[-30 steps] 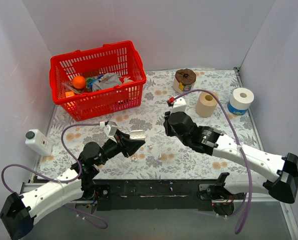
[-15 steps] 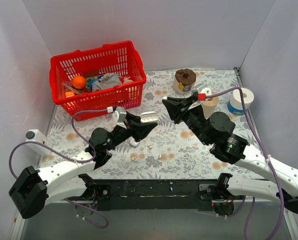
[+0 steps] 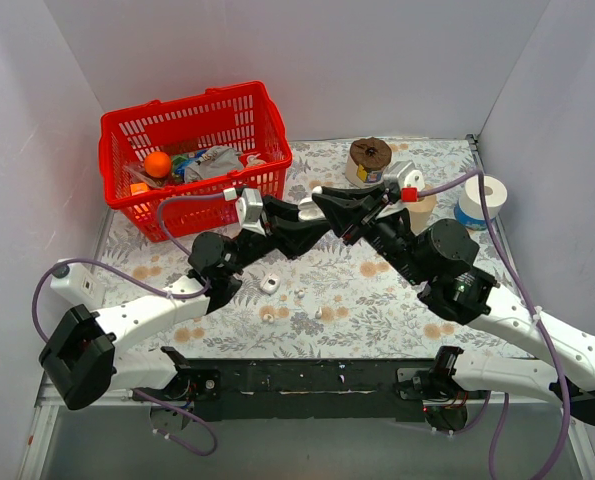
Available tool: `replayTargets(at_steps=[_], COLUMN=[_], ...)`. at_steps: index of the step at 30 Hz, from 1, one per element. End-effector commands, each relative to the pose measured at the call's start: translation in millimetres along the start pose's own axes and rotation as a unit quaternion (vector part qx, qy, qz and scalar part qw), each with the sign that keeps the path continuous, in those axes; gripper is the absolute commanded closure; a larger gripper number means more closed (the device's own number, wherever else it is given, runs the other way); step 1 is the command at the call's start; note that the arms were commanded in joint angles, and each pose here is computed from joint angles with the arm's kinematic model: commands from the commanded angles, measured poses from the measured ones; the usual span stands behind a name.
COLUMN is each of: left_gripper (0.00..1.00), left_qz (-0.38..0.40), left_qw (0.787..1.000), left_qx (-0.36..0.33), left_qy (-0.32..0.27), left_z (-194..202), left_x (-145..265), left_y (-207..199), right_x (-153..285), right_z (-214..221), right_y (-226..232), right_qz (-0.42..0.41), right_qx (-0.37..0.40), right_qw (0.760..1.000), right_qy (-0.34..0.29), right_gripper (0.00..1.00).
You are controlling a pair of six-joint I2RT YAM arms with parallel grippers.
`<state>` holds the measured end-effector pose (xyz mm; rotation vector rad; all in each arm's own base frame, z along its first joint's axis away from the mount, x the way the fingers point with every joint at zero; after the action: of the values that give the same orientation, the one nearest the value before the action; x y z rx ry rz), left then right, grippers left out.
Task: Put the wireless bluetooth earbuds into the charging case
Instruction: Place the earbud in the charging case.
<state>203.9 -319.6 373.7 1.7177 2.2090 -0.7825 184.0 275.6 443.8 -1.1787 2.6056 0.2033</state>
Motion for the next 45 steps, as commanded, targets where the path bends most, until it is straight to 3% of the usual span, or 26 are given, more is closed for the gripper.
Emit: replayTargets(at_steps=[1, 45], left_gripper=[1.0, 1.0], left_qz=[0.017, -0.019], left_qw=[1.0, 0.999], left_qx=[-0.02, -0.03], left_qy=[-0.012, -0.014], left_z=[-14.1, -25.0], left_x=[-8.1, -18.3], left_y=[-6.5, 4.5], right_x=[-2.4, -2.0], right_z=[-31.8, 7.4], right_y=[2.9, -1.2], right_qz=[-0.012, 0.005], right_qx=[0.005, 0.017], right_qw=[0.999, 1.0], right_qy=[-0.051, -0.006], right_gripper=[0.99, 0.99])
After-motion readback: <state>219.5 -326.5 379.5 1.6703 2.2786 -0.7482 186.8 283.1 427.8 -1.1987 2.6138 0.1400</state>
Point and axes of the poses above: each gripper's point midway between its finger pads, its own x axis back along the fingers, its own y axis along the line the jaws close on, z = x × y, the point moved 2 cm from there along x, back along the fingers, and after that the axes turned 7 degrees about x, right-handed, at the moved point
